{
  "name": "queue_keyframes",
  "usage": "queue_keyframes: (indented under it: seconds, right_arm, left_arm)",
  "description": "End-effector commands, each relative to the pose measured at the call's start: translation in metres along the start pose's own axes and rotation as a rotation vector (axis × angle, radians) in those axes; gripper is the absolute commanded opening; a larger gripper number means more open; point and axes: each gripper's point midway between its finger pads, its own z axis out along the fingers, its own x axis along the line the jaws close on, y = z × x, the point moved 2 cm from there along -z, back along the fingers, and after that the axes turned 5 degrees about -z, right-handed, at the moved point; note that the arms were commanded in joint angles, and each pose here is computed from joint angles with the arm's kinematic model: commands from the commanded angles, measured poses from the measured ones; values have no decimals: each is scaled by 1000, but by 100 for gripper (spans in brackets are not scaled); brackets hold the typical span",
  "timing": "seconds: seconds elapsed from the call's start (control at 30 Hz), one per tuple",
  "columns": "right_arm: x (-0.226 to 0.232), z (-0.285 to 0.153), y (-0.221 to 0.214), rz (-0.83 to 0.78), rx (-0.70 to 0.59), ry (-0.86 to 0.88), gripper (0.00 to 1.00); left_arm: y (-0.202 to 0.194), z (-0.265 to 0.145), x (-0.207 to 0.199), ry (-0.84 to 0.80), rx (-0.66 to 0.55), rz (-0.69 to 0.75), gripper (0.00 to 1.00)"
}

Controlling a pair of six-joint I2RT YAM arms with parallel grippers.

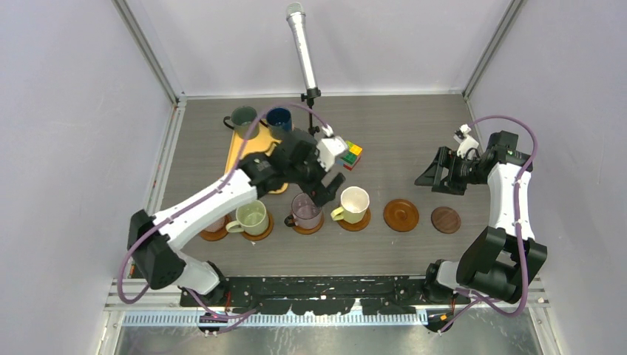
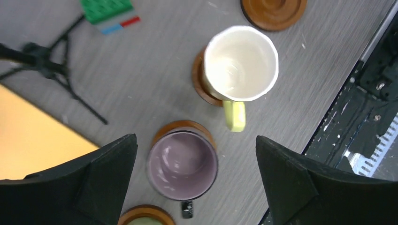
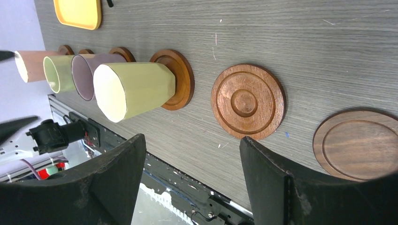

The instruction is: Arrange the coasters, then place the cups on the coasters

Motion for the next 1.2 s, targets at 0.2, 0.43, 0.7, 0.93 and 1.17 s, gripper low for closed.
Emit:
queue_keyframes:
  seconds: [0.2, 0.43, 0.7, 0.93, 1.17]
  right_arm:
    - [7, -8, 12, -44, -29, 13, 78]
    - [6, -5, 13, -45, -25, 29, 80]
    - [6, -5, 9, -55, -23, 29, 81]
    - [8, -7, 2, -72, 6, 30, 81]
    - [7, -7, 3, -68, 8, 33, 81]
  left_arm:
    - [22, -105, 94, -22, -106, -59, 100]
    - [-12, -130, 221, 155, -72, -134, 97]
    - [-25, -121, 339, 390, 9, -136, 91]
    - [-49, -111, 403, 314, 37, 4, 84]
    - [-74, -93, 431, 253, 74, 114, 72]
